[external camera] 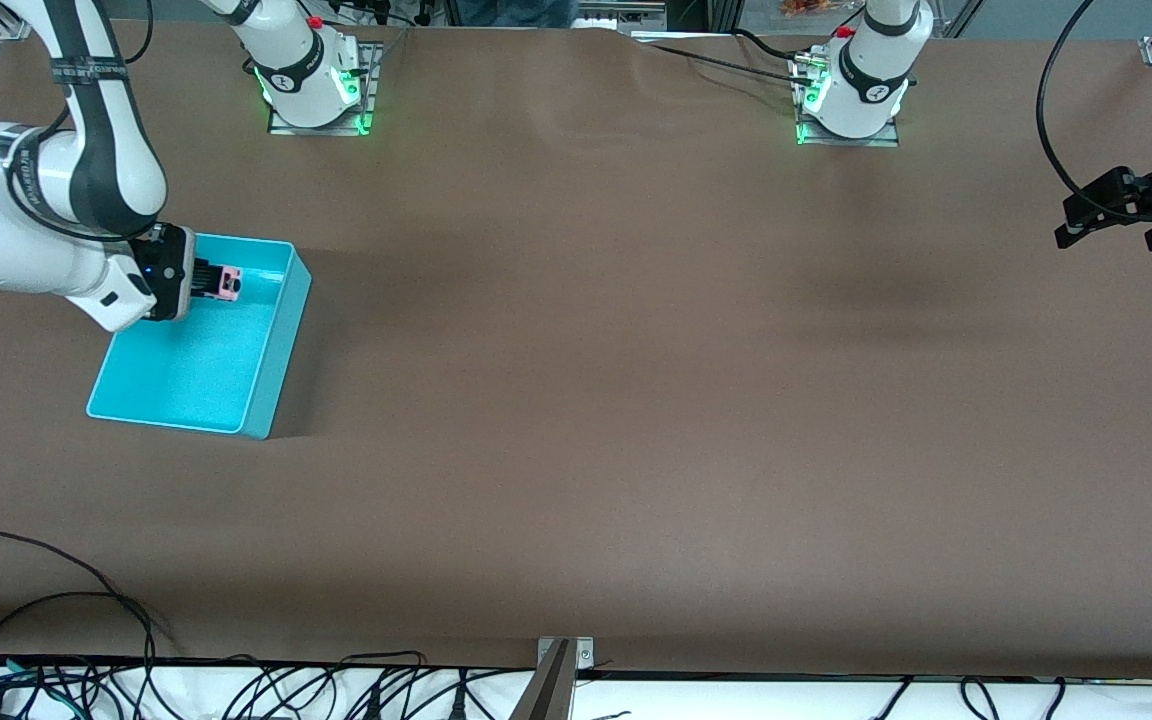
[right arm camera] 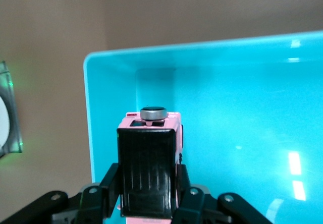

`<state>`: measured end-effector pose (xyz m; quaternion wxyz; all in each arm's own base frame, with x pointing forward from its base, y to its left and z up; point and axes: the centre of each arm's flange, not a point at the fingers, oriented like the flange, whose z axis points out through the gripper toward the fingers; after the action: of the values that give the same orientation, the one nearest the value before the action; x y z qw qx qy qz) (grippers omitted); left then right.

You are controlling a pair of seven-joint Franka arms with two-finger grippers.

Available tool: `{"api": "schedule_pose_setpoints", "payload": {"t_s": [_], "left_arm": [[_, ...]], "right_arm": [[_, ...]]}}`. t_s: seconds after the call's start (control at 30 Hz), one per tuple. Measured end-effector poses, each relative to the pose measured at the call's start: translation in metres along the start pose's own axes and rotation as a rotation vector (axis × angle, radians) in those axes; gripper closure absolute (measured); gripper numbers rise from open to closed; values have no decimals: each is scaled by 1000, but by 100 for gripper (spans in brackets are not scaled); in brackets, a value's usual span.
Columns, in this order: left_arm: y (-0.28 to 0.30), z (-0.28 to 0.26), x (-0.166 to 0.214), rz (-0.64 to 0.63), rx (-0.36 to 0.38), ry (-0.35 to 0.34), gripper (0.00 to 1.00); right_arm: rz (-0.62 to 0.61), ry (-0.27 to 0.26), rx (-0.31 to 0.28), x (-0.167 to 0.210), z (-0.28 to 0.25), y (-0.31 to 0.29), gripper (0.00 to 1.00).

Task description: Wind and store pink jeep toy

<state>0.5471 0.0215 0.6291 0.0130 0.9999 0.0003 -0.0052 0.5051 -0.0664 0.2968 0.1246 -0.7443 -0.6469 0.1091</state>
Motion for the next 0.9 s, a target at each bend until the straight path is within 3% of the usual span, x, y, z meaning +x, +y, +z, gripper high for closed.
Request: {"api": "schedule_pose_setpoints", "payload": {"t_s": [0.23,0.6,0.9], "left_arm": [[4,1,2,7,1,27,0],[5,7,1,9,2,44,0],[6,7,1,12,4,46,0]], "right_arm": [[-14,14,-15,-21,45,-13,51],[1,48,-21,-23,79,-18,49],[21,75,-25,-22,82,-16,9]]}}
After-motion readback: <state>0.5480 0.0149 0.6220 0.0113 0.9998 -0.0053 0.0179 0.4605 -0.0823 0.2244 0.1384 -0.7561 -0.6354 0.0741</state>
